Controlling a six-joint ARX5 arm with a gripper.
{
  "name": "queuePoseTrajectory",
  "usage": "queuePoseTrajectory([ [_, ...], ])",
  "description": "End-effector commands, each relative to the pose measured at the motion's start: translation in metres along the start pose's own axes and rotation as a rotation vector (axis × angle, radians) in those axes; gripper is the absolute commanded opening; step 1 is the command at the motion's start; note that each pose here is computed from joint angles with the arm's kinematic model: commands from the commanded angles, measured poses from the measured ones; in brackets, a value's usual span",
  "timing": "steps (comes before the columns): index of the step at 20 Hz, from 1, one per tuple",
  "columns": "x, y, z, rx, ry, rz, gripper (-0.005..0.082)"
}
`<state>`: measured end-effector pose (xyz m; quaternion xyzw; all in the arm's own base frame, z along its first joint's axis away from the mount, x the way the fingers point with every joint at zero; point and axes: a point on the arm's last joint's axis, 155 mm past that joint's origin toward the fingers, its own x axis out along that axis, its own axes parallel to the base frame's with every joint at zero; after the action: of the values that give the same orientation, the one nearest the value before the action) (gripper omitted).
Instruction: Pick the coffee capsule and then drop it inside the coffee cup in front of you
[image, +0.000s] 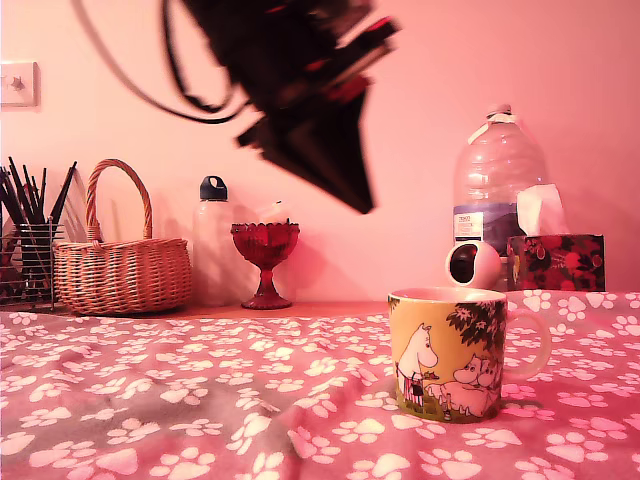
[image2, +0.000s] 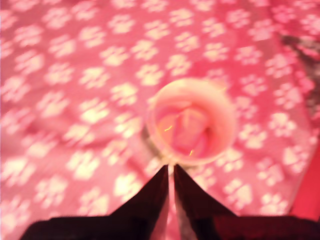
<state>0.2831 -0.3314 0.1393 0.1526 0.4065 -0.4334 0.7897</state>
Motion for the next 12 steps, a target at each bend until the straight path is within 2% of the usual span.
queuePoseTrajectory([
  [1, -0.004, 0.007, -0.008, -0.025, -0.005, 0.01, 0.0014],
  [6, -0.016, 0.033, -0.03, -0.089, -0.011, 0.054, 0.0015],
  [12, -0.038, 0.059, -0.058, -0.197, -0.049, 0.108, 0.0015],
])
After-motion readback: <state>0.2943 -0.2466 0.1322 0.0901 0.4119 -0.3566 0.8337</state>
